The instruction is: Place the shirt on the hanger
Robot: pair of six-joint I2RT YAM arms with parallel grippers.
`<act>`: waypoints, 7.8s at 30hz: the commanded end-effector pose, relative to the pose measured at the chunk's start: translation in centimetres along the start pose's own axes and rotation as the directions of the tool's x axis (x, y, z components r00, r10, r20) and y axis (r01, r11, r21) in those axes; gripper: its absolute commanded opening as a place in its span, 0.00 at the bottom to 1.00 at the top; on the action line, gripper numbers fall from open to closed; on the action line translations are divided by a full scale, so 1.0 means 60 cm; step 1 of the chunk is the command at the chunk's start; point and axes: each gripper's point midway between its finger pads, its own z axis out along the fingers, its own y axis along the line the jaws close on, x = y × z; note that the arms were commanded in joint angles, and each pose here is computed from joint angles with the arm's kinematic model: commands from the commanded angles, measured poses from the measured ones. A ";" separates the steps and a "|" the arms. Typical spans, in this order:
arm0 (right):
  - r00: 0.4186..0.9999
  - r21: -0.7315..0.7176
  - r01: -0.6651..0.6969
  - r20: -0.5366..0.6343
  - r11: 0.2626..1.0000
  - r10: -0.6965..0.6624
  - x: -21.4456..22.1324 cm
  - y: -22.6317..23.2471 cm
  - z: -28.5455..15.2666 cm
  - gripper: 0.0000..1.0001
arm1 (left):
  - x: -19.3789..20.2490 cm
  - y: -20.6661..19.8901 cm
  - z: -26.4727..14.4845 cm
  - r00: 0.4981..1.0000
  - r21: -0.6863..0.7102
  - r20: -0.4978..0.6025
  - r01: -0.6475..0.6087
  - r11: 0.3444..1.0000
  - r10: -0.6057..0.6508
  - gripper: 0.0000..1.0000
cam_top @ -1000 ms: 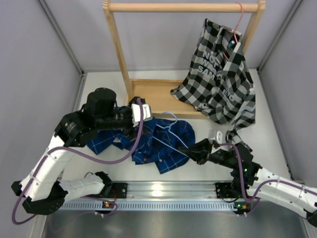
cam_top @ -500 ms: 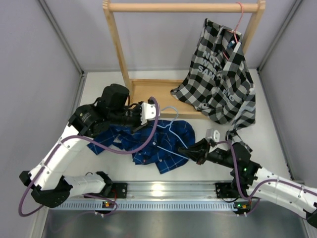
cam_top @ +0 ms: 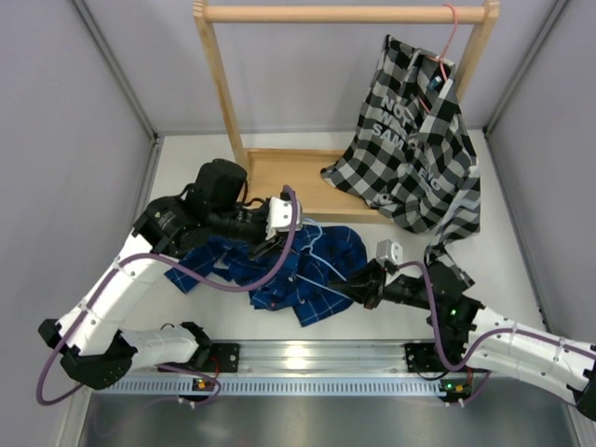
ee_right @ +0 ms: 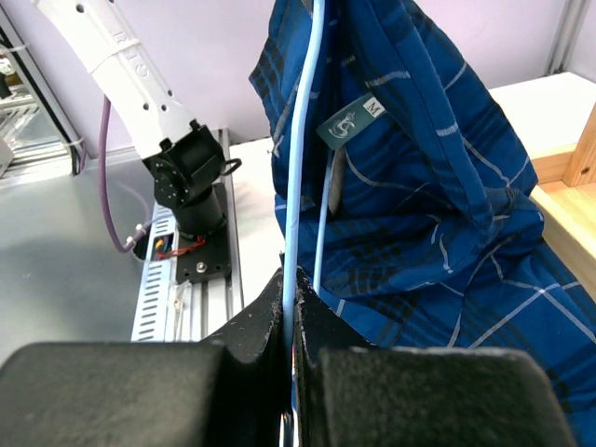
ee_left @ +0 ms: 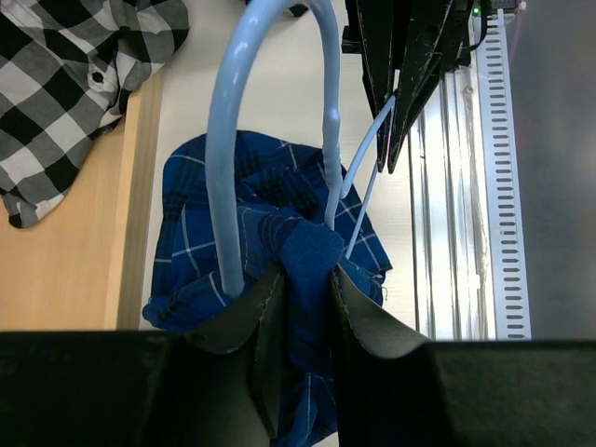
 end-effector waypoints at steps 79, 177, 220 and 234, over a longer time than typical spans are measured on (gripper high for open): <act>0.913 0.642 -0.386 0.162 0.663 0.375 -0.009 -0.308 0.049 0.00 | -0.064 0.077 -0.138 0.875 -0.545 0.484 0.314 0.778 -0.015 0.00; 0.639 0.337 -0.760 0.235 0.555 0.732 0.060 -0.317 -0.008 0.26 | 0.109 0.065 0.008 0.869 -0.468 0.195 0.490 0.736 -0.455 0.00; 0.976 0.729 -0.174 0.037 0.662 0.215 -0.154 -0.499 -0.021 0.00 | 0.204 0.037 0.002 0.801 -0.554 0.005 0.501 0.665 -0.599 0.00; 0.900 0.412 -0.436 0.210 0.800 0.382 -0.195 -0.211 0.031 0.00 | -0.041 0.190 -0.118 0.809 -0.663 0.460 0.587 0.465 -0.366 0.00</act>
